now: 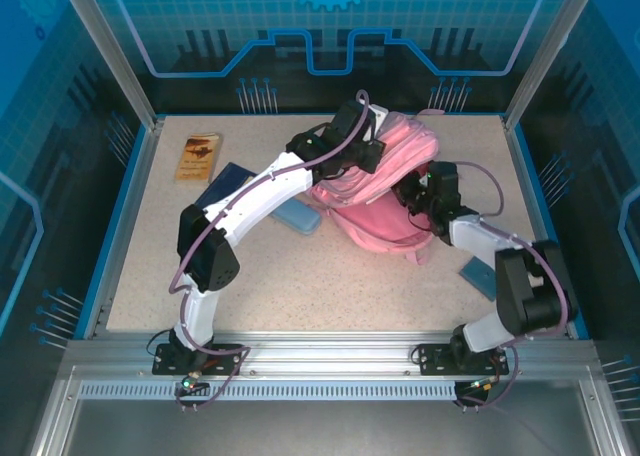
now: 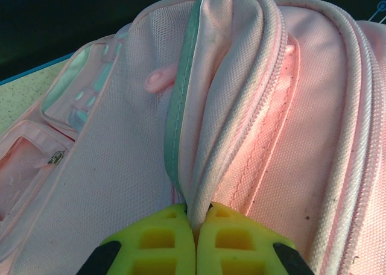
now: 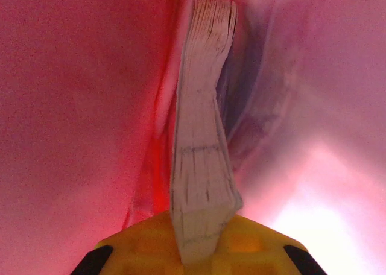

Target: Pack books, pencil case, and school supplies into a backpack

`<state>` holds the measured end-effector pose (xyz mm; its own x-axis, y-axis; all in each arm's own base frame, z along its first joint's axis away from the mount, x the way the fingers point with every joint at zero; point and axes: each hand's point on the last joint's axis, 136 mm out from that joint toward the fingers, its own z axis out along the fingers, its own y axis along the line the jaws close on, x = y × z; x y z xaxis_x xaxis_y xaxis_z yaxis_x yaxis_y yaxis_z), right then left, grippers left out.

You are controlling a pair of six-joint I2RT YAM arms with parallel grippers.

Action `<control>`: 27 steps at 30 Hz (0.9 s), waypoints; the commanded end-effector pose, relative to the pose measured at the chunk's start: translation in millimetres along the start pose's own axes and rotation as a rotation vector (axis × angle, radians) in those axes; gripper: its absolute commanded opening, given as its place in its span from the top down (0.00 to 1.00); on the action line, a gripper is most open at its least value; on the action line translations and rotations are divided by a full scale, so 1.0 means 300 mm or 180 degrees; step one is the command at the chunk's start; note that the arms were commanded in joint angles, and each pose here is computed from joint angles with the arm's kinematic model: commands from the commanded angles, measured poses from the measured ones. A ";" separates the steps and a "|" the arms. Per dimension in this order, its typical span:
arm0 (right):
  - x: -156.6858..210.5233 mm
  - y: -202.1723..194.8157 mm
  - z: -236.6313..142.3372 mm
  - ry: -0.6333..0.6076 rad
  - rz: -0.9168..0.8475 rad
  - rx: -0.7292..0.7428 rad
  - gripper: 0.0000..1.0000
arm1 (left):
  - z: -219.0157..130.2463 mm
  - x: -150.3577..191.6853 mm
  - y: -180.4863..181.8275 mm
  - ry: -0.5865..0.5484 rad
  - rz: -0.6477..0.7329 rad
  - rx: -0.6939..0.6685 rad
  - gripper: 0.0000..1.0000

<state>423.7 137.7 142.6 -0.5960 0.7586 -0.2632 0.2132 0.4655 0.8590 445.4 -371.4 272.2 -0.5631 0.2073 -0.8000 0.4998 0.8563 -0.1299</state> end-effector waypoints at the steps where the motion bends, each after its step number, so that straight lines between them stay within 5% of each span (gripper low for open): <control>1: -0.079 0.159 0.064 -0.0298 -0.0073 -0.0461 0.90 | -0.170 -0.243 -0.025 -0.0764 -0.0214 0.0202 1.00; 4: -0.090 0.150 0.137 -0.0229 -0.0016 -0.0361 0.85 | -0.163 -0.235 -0.011 -0.0722 -0.0285 0.0218 1.00; 8: -0.088 0.106 0.156 -0.0161 0.0039 -0.0215 0.42 | -0.146 -0.215 0.023 -0.0640 -0.0406 0.0240 1.00; 10: -0.095 0.081 0.127 -0.0139 0.0124 -0.0194 0.33 | -0.134 -0.206 0.040 -0.0613 -0.0448 0.0247 1.00; 17: -0.050 -0.007 -0.048 0.0095 0.0278 -0.0025 0.39 | -0.076 -0.176 0.080 -0.0506 -0.0513 0.0248 1.00; 24: 0.041 -0.170 -0.270 0.0164 0.0169 0.0706 0.52 | -0.009 -0.084 0.086 -0.0264 -0.0522 0.0335 1.00; 27: 0.035 -0.237 -0.394 -0.0024 -0.0098 0.1156 0.50 | 0.002 -0.016 0.109 -0.0096 -0.0618 0.0317 0.64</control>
<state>350.9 86.8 158.8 -0.5815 0.7754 -0.2462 0.3369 0.5050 0.7946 460.9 -351.2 242.5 -0.6685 0.1100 -0.7355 0.4502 0.8471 -0.2824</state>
